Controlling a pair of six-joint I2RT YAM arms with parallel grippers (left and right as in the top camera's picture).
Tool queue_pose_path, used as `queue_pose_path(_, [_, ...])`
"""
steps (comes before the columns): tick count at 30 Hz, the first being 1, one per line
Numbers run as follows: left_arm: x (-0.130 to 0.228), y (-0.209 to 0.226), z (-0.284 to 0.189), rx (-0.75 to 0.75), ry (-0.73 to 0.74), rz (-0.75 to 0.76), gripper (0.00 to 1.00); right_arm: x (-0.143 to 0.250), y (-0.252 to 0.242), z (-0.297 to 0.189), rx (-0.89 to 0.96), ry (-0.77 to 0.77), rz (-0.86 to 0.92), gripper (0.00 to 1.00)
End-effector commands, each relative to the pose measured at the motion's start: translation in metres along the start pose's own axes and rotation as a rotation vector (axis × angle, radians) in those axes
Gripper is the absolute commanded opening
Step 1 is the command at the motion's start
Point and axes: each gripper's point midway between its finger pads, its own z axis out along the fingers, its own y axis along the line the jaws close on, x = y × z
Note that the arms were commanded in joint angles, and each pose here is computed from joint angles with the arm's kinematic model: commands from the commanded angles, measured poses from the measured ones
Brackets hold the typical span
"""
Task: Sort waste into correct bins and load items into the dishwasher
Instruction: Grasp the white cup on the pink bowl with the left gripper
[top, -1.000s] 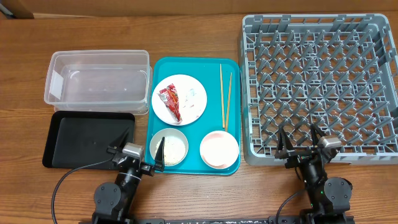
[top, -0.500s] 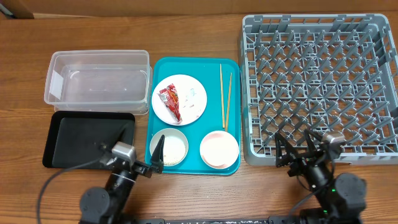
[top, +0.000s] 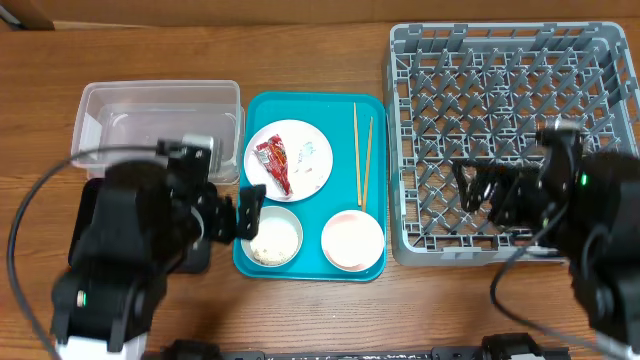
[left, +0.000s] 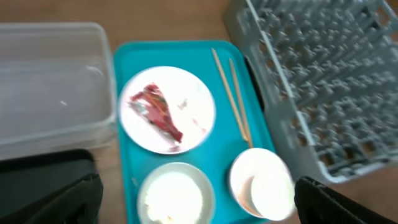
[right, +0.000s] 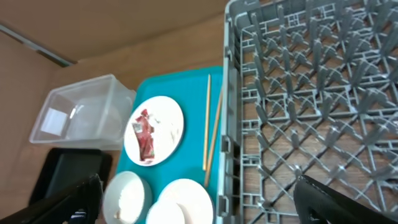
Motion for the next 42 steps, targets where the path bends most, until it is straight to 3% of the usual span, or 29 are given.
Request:
queue_pose_path(1, [-0.009,-0.026,0.009,0.159,0.054,-0.064,1.00,-0.014,0.014,0.000,-0.048,0.019,-0.010,1.00])
queue_pose_path(2, [-0.005,-0.030,0.016,0.191,0.088,-0.073,1.00,-0.014,0.016,0.003,-0.063,0.034,-0.007,1.00])
queue_pose_path(4, [0.008,-0.031,0.031,0.200,0.180,-0.101,0.75,-0.011,0.018,0.009,-0.079,0.065,0.003,0.96])
queue_pose_path(5, [0.020,-0.030,0.040,0.180,0.249,-0.128,0.73,-0.008,0.018,0.013,-0.083,0.085,0.009,0.94])
queue_pose_path(8, [0.051,-0.025,0.064,0.091,0.420,-0.157,0.73,-0.002,0.014,0.020,-0.071,0.130,0.027,0.98])
queue_pose_path(14, [0.097,-0.053,0.121,0.026,0.625,-0.003,0.69,0.005,0.009,0.027,-0.055,0.176,0.045,0.97])
queue_pose_path(21, [0.159,-0.082,0.179,-0.004,0.814,0.082,0.55,0.008,0.008,0.028,-0.050,0.189,0.050,0.97])
queue_pose_path(26, [0.181,-0.082,0.191,-0.032,0.889,0.061,0.10,0.008,0.008,0.028,-0.050,0.189,0.050,0.97])
queue_pose_path(27, [0.180,-0.083,0.191,-0.024,0.889,0.049,0.04,0.008,0.008,0.028,-0.050,0.188,0.049,0.97])
queue_pose_path(32, [0.143,-0.087,0.178,0.035,0.824,-0.017,0.04,0.008,0.008,0.028,-0.050,0.189,0.049,0.97])
queue_pose_path(36, [0.089,-0.084,0.152,0.132,0.736,-0.070,0.04,0.008,0.008,0.028,-0.051,0.189,0.050,0.97])
queue_pose_path(38, [0.058,-0.091,0.138,0.283,0.670,-0.109,0.04,0.009,0.012,0.027,-0.073,0.196,0.051,0.97])
queue_pose_path(42, [-0.015,-0.111,0.092,0.773,0.487,-0.231,0.04,0.018,0.042,0.027,-0.248,0.254,0.008,0.90])
